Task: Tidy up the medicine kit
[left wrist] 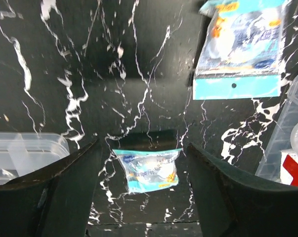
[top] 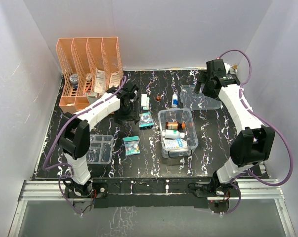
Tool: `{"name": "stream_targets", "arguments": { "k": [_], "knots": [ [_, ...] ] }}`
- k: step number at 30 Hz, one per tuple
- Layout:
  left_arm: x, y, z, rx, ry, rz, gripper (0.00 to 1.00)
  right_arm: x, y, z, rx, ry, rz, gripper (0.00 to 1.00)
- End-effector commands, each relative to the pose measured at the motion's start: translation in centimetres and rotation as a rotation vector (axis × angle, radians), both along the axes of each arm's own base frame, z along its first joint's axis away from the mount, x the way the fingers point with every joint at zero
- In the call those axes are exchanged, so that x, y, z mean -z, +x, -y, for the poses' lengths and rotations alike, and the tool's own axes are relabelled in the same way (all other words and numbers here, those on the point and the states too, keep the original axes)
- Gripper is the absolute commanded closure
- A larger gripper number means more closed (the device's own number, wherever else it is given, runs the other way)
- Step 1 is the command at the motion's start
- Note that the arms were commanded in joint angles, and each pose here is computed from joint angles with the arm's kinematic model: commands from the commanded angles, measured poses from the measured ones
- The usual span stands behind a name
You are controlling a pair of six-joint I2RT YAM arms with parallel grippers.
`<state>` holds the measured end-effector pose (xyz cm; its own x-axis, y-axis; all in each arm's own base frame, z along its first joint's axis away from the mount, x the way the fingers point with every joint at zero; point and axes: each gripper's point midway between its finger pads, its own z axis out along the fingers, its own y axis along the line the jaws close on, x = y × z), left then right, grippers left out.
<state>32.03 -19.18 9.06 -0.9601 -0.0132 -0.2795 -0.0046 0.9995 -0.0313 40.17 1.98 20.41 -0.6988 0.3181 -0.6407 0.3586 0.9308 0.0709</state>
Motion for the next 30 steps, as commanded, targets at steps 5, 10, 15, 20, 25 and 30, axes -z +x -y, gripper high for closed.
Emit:
{"name": "stream_targets", "arguments": {
  "k": [5, 10, 15, 20, 25, 30],
  "knots": [
    [0.4, -4.0, -0.4, -0.198, -0.056, -0.04, 0.33, -0.9, 0.1, 1.1, 0.051, -0.051, 0.026, 0.02],
    [1.6, -5.7, 0.9, -0.165, -0.057, -0.033, 0.34, -0.2, 0.4, 0.8, 0.046, -0.052, 0.017, 0.02],
    [2.7, -7.0, 2.5, -0.146, -0.054, -0.042, 0.34, 0.1, 0.7, 0.7, 0.044, -0.054, 0.013, 0.02],
    [3.4, -8.7, 3.8, -0.137, -0.044, -0.061, 0.34, 0.0, 0.7, 1.0, 0.05, -0.066, 0.018, 0.02],
    [4.0, -9.6, 3.4, -0.148, -0.02, -0.087, 0.34, 0.4, 0.5, 1.2, 0.049, -0.081, 0.015, 0.02],
    [4.4, -10.5, 2.6, -0.145, 0.004, -0.104, 0.34, 1.5, 0.2, 1.3, 0.044, -0.085, -0.003, 0.02]
  ]
}}
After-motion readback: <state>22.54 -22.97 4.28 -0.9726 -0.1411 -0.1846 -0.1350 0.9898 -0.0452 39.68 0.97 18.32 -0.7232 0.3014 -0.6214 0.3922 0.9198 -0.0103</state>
